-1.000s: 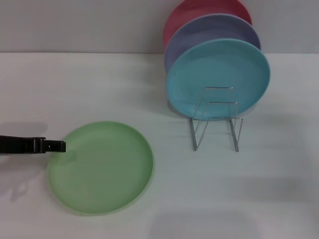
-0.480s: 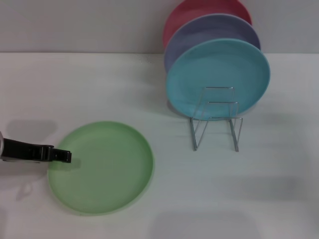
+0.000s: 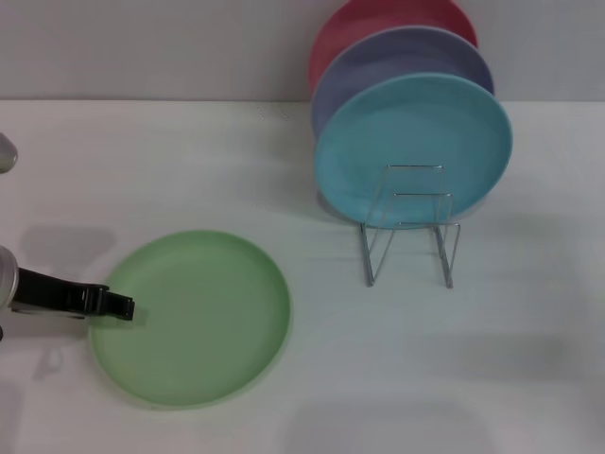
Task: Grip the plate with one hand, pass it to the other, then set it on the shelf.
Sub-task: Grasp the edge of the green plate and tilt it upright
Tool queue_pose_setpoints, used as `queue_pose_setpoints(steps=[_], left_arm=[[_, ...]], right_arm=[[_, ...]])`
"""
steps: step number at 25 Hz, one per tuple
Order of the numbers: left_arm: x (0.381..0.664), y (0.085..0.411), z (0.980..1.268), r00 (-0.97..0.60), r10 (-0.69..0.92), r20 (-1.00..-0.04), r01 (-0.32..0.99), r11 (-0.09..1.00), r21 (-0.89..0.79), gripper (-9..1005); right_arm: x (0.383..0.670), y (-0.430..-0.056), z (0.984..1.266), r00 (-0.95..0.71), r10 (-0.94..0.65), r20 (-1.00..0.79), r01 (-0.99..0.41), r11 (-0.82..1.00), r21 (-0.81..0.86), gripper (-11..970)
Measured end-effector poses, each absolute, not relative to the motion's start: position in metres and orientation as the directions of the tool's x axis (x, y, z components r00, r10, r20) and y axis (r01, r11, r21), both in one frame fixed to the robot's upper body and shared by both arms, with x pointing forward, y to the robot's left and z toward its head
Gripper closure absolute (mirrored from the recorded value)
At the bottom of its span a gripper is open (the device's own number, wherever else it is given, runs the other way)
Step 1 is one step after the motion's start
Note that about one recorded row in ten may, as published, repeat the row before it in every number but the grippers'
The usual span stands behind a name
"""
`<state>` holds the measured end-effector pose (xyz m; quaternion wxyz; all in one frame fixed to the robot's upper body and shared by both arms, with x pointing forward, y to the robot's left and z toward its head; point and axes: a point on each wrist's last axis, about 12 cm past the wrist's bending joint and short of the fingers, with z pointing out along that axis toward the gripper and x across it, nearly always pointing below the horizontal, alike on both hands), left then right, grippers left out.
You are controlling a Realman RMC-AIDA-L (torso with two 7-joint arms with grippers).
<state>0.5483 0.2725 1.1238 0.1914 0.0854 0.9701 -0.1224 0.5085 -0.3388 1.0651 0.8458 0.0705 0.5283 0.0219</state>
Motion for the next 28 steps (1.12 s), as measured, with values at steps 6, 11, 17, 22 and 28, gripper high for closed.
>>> queue_pose_setpoints(steps=[6, 11, 17, 22, 28], left_arm=[[0.5499, 0.2710, 1.1234, -0.910, 0.149, -0.387, 0.229, 0.959, -0.169, 350], [0.5503, 0.2689, 1.1234, -0.908, 0.159, -0.386, 0.238, 0.957, -0.165, 454], [0.5505, 0.2684, 1.1232, -0.908, 0.166, -0.386, 0.242, 0.957, -0.158, 582], [0.5508, 0.2674, 1.1227, -0.907, 0.179, -0.382, 0.249, 0.958, -0.144, 637], [0.5520, 0.2665, 1.1214, -0.908, 0.187, -0.375, 0.254, 0.958, -0.136, 713]], right_arm=[[0.5095, -0.3385, 1.0653, 0.439, 0.113, -0.891, 0.037, 0.989, 0.144, 417], [0.5097, -0.3384, 1.0653, 0.440, 0.114, -0.891, 0.037, 0.989, 0.145, 417], [0.5098, -0.3383, 1.0653, 0.440, 0.118, -0.890, 0.036, 0.988, 0.149, 416], [0.5097, -0.3379, 1.0651, 0.439, 0.120, -0.890, 0.035, 0.988, 0.151, 416], [0.5096, -0.3377, 1.0650, 0.439, 0.124, -0.890, 0.033, 0.988, 0.154, 416]])
